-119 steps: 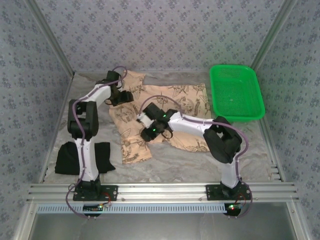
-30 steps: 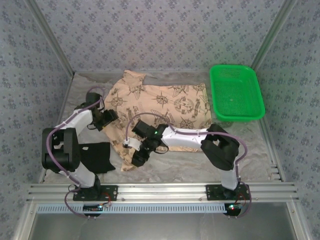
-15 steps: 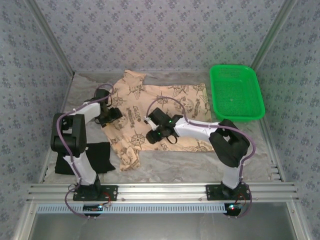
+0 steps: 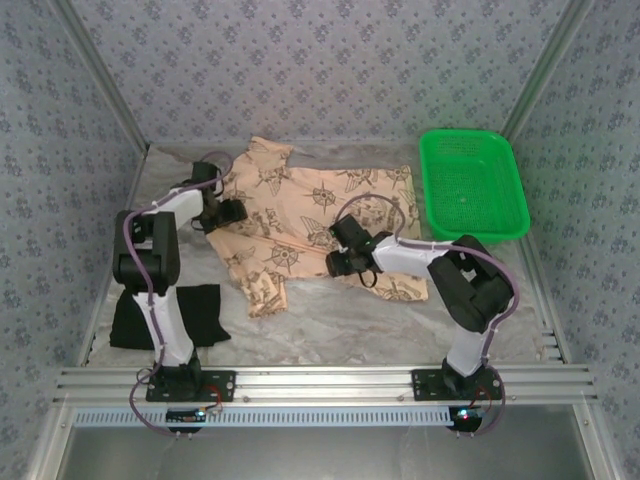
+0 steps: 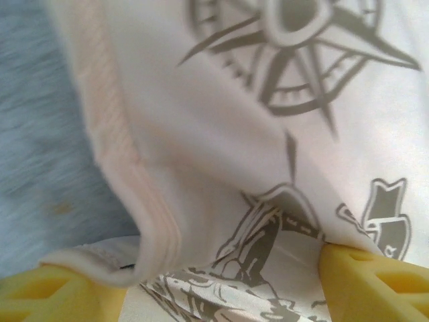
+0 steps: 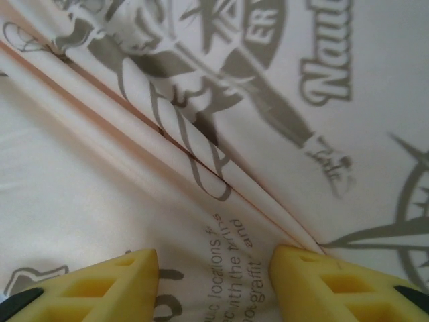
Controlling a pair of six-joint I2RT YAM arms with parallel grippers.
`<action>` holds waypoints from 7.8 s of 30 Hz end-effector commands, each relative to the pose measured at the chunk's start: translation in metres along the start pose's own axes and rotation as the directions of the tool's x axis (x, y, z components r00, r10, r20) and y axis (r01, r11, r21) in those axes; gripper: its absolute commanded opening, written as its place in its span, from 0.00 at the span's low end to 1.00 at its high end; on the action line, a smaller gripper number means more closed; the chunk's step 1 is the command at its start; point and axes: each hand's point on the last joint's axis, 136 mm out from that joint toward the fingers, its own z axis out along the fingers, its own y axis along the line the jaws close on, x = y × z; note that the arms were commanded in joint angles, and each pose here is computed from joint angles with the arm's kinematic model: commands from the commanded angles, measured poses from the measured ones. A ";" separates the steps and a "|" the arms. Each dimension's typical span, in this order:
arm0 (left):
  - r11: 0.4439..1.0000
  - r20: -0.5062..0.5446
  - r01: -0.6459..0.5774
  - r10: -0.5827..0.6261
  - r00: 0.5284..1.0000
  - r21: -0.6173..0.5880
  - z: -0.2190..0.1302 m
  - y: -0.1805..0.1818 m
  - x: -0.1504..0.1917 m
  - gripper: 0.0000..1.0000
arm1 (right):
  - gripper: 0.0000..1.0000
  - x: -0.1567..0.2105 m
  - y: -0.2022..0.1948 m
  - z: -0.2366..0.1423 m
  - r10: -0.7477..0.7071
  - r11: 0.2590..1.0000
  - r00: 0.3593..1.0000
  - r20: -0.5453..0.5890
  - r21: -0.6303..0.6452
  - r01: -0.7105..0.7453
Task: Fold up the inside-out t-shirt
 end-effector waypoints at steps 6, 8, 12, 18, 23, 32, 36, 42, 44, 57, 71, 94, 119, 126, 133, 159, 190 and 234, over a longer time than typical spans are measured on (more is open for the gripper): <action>1.000 -0.050 0.011 -0.010 0.999 0.029 -0.031 -0.013 0.004 0.76 | 0.55 0.026 -0.002 -0.042 0.022 0.994 0.989 -0.148 -0.100 -0.037; 0.998 -0.039 0.052 -0.050 0.998 0.033 -0.053 -0.018 0.012 0.76 | 0.57 0.022 -0.025 -0.057 0.113 0.993 0.987 -0.113 -0.005 -0.114; 0.996 -0.045 0.066 -0.063 0.997 0.059 -0.081 -0.032 0.050 0.77 | 0.57 0.035 -0.084 -0.070 0.323 0.941 0.944 -0.067 0.132 -0.313; 0.992 -0.192 0.089 -0.070 0.979 0.089 -0.073 -0.056 0.149 0.76 | 0.55 0.073 -0.145 -0.069 0.555 0.822 0.830 -0.057 0.191 -0.536; 0.999 -0.286 0.009 0.003 0.958 0.042 -0.080 -0.052 0.216 0.75 | 0.55 0.091 -0.173 -0.075 0.614 0.763 0.789 -0.011 0.265 -0.589; 0.980 -0.403 0.085 -0.153 0.902 -0.181 -0.085 0.008 0.298 0.62 | 0.55 0.108 -0.195 -0.076 0.674 0.696 0.738 0.025 0.313 -0.646; 0.978 -0.341 0.112 -0.168 0.925 -0.178 -0.101 0.015 0.294 0.46 | 0.54 0.116 -0.206 -0.074 0.676 0.677 0.736 0.044 0.358 -0.643; 0.979 -0.328 0.138 -0.182 0.927 -0.152 -0.112 0.015 0.296 0.11 | 0.47 0.117 -0.219 -0.070 0.698 0.660 0.714 0.051 0.342 -0.669; 0.975 -0.331 0.128 -0.183 0.926 -0.181 -0.116 0.019 0.296 0.10 | 0.47 0.115 -0.221 -0.072 0.701 0.656 0.711 0.059 0.336 -0.675; 0.991 -0.446 0.087 -0.124 0.886 -0.103 -0.110 -0.001 0.324 0.57 | 0.56 0.125 -0.209 -0.105 0.780 0.553 0.619 0.094 0.359 -0.752; 0.954 -0.421 0.028 -0.157 0.893 -0.298 -0.093 0.034 0.345 0.20 | 0.55 0.154 -0.217 -0.095 0.922 0.326 0.367 0.126 0.259 -0.909; 0.944 -0.115 0.046 -0.088 0.990 -0.326 -0.230 0.044 0.266 0.00 | 0.00 0.135 -0.189 -0.148 0.898 0.220 0.314 0.309 0.302 -0.928; 0.948 -0.101 0.048 -0.084 0.991 -0.314 -0.226 0.042 0.261 0.00 | 0.00 0.197 -0.133 -0.115 0.956 0.065 0.171 0.237 0.399 -0.915; 0.935 -0.042 -0.056 0.043 0.998 -0.349 -0.247 0.037 0.232 0.00 | 0.00 0.177 -0.131 -0.138 0.957 0.094 0.190 0.219 0.385 -0.918; 0.914 -0.025 -0.098 0.096 0.995 -0.393 -0.231 0.016 0.189 0.00 | 0.00 0.117 -0.152 -0.129 0.948 0.110 0.206 0.243 0.356 -0.928; 0.887 -0.066 -0.186 0.175 0.982 -0.422 -0.125 -0.057 0.036 0.14 | 0.07 0.011 -0.206 -0.077 0.913 0.110 0.227 0.341 0.328 -0.938; 0.796 -0.253 -0.074 -0.101 0.962 -0.601 -0.079 0.062 0.162 0.27 | 0.24 0.084 -0.147 -0.060 0.727 0.558 0.675 0.124 0.467 -0.686; 0.846 -0.207 0.047 -0.183 0.961 -0.530 -0.062 0.067 0.171 0.23 | 0.27 -0.010 -0.190 -0.051 0.409 0.774 0.898 0.163 0.459 -0.436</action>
